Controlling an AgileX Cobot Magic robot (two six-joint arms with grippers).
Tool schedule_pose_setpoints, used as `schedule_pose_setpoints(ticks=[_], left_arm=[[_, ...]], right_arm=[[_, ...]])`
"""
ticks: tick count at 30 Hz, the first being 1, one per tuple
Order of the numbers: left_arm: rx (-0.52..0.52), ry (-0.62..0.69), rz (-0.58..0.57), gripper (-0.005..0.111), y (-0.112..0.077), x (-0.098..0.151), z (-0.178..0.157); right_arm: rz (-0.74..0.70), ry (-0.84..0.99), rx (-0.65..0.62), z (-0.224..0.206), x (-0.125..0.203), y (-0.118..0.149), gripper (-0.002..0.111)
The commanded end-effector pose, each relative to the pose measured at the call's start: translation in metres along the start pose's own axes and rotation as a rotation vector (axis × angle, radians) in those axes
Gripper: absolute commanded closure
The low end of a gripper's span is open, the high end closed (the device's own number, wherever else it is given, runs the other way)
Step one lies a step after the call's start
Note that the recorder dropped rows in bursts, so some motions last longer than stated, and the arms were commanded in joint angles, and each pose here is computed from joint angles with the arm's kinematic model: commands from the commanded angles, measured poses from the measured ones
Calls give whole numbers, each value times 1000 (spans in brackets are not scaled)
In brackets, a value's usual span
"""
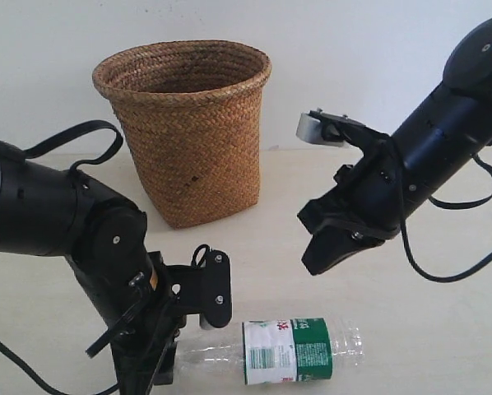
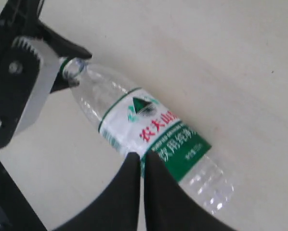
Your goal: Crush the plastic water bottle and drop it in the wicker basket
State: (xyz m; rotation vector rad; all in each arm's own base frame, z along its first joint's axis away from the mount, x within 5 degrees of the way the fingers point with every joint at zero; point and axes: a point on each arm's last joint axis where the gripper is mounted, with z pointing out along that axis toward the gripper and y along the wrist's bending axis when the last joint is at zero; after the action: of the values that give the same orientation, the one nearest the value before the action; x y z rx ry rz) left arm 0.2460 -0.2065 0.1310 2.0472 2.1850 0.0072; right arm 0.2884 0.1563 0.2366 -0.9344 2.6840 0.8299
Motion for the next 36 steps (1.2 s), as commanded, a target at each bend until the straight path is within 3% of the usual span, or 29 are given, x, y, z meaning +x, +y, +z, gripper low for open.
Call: schedule_pose_setpoints(ticks=[1, 10, 21, 36], left_arm=[[42, 2, -64, 103, 0, 1, 8], [45, -2, -71, 103, 0, 1, 8], [27, -21, -70, 103, 0, 1, -5], [14, -36, -65, 103, 0, 1, -18]], right_arm=[[-48, 88, 43, -2, 7, -3, 108], [-14, 91, 88, -1, 7, -4, 108], [-105, 183, 236, 27, 7, 33, 108], [-33, 187, 268, 26, 8, 32, 108]])
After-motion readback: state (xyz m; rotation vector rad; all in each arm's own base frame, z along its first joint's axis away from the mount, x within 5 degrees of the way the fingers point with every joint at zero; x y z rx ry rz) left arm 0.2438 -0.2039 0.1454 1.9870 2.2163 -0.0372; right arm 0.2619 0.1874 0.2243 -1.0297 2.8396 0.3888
